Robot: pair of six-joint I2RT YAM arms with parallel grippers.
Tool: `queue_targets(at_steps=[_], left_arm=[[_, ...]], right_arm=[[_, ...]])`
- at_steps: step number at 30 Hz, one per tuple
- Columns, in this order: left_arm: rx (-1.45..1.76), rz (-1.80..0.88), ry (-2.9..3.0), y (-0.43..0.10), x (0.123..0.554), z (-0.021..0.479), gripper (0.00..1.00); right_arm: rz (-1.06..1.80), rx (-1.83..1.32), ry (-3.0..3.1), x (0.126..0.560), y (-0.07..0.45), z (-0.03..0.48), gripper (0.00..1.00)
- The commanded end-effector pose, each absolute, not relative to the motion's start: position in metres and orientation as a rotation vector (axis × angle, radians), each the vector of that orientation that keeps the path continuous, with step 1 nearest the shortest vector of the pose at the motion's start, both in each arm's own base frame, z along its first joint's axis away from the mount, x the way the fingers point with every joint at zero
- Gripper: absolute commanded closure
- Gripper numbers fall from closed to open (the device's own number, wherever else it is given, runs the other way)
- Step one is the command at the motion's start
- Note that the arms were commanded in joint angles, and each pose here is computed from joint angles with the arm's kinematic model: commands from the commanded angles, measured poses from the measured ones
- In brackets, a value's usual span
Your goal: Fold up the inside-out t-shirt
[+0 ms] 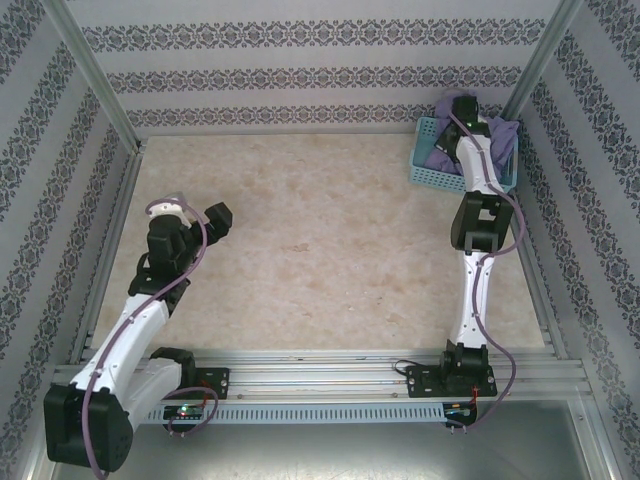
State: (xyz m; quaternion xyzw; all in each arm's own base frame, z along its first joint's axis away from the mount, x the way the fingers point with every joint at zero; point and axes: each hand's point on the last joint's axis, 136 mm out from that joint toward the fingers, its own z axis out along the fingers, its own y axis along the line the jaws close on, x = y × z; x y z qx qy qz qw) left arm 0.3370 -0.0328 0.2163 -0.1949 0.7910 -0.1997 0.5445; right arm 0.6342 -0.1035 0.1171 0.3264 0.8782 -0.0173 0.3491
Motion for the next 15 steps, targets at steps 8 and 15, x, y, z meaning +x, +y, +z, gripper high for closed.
queue_targets(at_steps=[8, 15], left_arm=[[-0.438, -0.529, 1.811, -0.037, 0.317, 0.242, 0.00], [-0.383, -0.578, 1.832, -0.048, 0.310, 0.250, 0.00]], right_arm=[[-0.174, 0.731, 1.931, 0.607, -0.069, 0.261, 1.00], [-0.229, 0.764, 1.730, 0.572, -0.065, 0.314, 1.00]])
